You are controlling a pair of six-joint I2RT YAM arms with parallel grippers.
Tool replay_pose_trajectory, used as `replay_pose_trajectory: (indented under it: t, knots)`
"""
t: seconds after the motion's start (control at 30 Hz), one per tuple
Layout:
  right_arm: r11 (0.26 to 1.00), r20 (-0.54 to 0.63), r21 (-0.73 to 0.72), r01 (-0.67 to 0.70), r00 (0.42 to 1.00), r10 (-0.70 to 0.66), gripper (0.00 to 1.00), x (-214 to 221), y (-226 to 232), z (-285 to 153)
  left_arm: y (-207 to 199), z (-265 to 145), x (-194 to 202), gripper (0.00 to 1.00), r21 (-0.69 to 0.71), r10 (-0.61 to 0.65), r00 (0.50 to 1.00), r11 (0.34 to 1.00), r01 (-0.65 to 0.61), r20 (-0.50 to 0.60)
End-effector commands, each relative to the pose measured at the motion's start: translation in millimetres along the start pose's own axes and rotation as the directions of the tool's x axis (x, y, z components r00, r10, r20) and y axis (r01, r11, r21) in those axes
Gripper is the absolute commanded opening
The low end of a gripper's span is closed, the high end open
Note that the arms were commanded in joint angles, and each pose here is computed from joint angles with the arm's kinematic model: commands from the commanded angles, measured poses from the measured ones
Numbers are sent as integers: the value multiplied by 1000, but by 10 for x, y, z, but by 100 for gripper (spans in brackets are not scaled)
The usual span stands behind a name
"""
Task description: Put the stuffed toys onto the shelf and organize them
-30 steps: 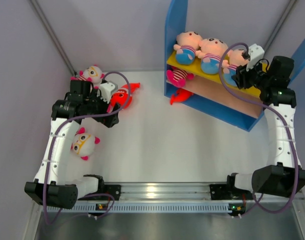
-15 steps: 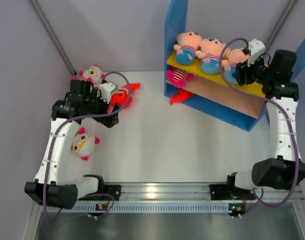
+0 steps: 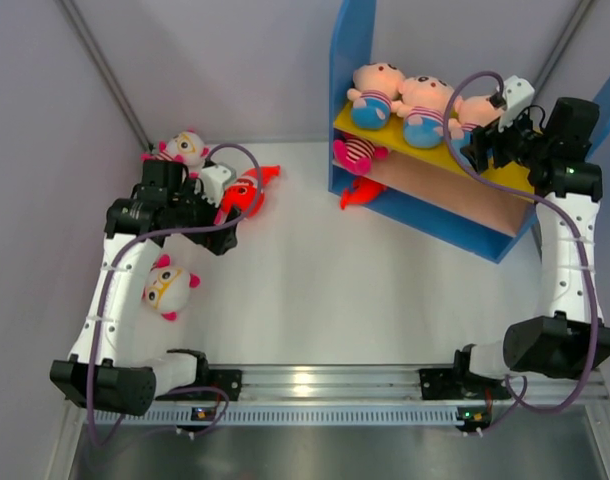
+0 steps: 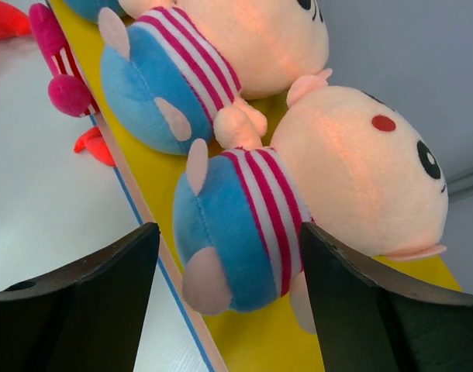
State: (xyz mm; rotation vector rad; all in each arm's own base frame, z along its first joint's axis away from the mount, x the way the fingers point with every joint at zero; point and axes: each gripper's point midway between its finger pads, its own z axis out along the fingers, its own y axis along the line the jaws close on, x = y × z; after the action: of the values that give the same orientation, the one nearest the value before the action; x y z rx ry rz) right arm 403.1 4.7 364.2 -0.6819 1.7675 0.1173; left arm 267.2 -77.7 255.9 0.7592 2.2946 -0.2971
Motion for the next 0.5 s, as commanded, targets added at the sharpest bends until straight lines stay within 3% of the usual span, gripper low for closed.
replay_pose_trajectory:
  t: [0.0, 0.1, 0.27, 0.4, 0.47]
  knots:
    - [997, 137, 25, 79, 987, -82, 74, -575, 131, -378, 72, 78, 57, 99, -26, -6, 999, 1000, 5, -37]
    - [994, 190, 58, 92, 977, -101, 78, -778, 176, -557, 193, 167, 108, 99, -63, -11, 997, 998, 6, -82]
    - [990, 254, 76, 116, 958, -132, 81, -1021, 268, -718, 556, 487, -127, 95, -144, -9, 997, 990, -3, -82]
    - [989, 271, 74, 129, 952, -145, 82, -1020, 374, -772, 875, 945, -353, 93, -192, -54, 995, 981, 37, -88]
    - [987, 266, 72, 141, 951, -155, 82, -974, 403, -757, 999, 1260, -406, 99, -215, -69, 992, 976, 45, -104]
